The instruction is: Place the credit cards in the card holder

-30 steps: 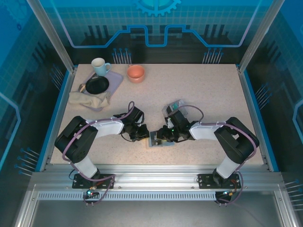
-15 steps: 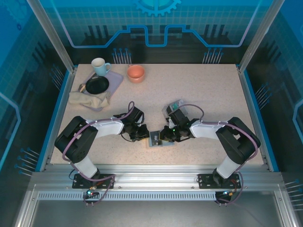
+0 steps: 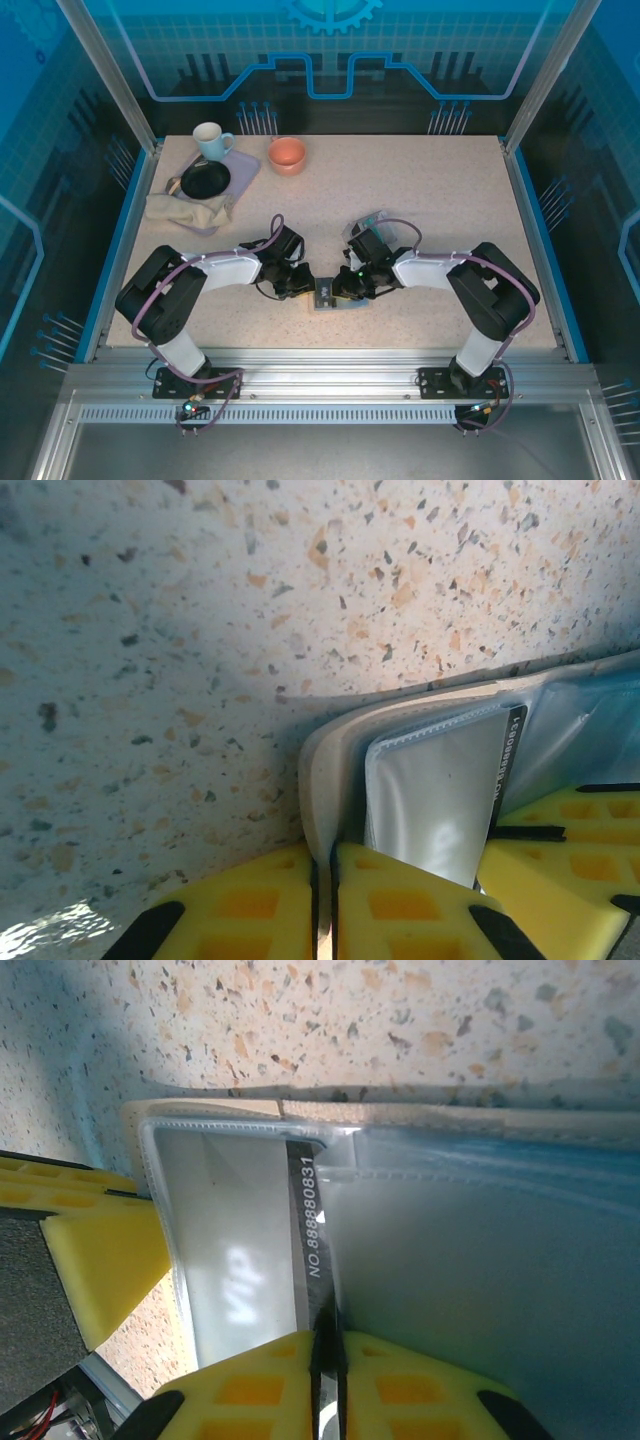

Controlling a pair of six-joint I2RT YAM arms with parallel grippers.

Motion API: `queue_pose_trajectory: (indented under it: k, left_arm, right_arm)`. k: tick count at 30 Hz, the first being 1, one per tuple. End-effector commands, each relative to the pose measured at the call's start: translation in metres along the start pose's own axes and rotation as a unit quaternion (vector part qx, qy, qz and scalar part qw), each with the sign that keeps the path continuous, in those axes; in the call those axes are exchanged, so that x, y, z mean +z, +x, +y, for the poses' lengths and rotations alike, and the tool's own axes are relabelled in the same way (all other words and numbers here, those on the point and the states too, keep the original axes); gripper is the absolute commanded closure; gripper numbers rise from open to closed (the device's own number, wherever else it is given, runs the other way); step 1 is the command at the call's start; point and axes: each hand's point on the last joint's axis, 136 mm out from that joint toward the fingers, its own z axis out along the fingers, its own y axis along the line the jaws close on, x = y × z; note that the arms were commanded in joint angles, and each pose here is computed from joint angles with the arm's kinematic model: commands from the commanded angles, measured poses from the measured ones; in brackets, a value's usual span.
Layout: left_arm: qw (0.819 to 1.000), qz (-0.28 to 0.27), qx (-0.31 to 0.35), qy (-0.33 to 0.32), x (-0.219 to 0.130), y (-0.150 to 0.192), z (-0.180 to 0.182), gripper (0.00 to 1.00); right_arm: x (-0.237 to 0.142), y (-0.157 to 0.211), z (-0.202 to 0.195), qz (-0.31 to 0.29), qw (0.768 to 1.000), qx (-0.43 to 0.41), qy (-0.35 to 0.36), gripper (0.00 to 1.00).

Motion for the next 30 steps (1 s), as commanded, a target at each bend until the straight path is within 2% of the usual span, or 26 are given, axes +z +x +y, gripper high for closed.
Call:
queue_pose_trajectory:
  k: [1, 7, 10, 13, 17, 22, 25, 30]
  left_arm:
    - [0.999, 0.004, -0.008, -0.036, 0.003, 0.009, 0.02, 0.86]
    - [0.999, -0.013, -0.003, -0.05, -0.01, 0.007, 0.022, 0.74]
    - [0.998, -0.02, -0.001, -0.058, -0.018, 0.008, 0.024, 0.68]
    - [0.997, -0.031, -0.002, -0.069, -0.028, 0.009, 0.027, 0.65]
    - [0.997, -0.053, 0.005, -0.047, -0.049, 0.003, 0.009, 0.65]
    - [0.995, -0.068, 0.056, 0.04, -0.072, -0.005, -0.052, 0.67]
    - [0.994, -0.034, 0.07, 0.072, -0.06, -0.003, -0.072, 0.71]
    - [0.995, 0.017, 0.065, 0.075, -0.021, 0.005, -0.077, 0.77]
  right_arm:
    - [-0.008, 0.002, 0.016, -0.001, 0.999, -0.032, 0.0, 0.82]
    - [-0.044, -0.007, -0.002, -0.039, 0.993, -0.064, 0.096, 0.7]
    - [-0.049, -0.01, -0.014, -0.041, 0.988, -0.069, 0.133, 0.71]
    - [-0.042, -0.008, -0.019, -0.029, 0.989, -0.064, 0.131, 0.75]
    - [-0.034, -0.007, -0.022, -0.018, 0.989, -0.057, 0.134, 0.81]
    - [-0.035, -0.009, -0.026, -0.021, 0.987, -0.054, 0.152, 0.84]
    - [-0.039, -0.009, -0.037, -0.023, 0.982, -0.051, 0.18, 0.85]
    - [-0.036, -0.007, -0.043, -0.026, 0.982, -0.042, 0.181, 0.85]
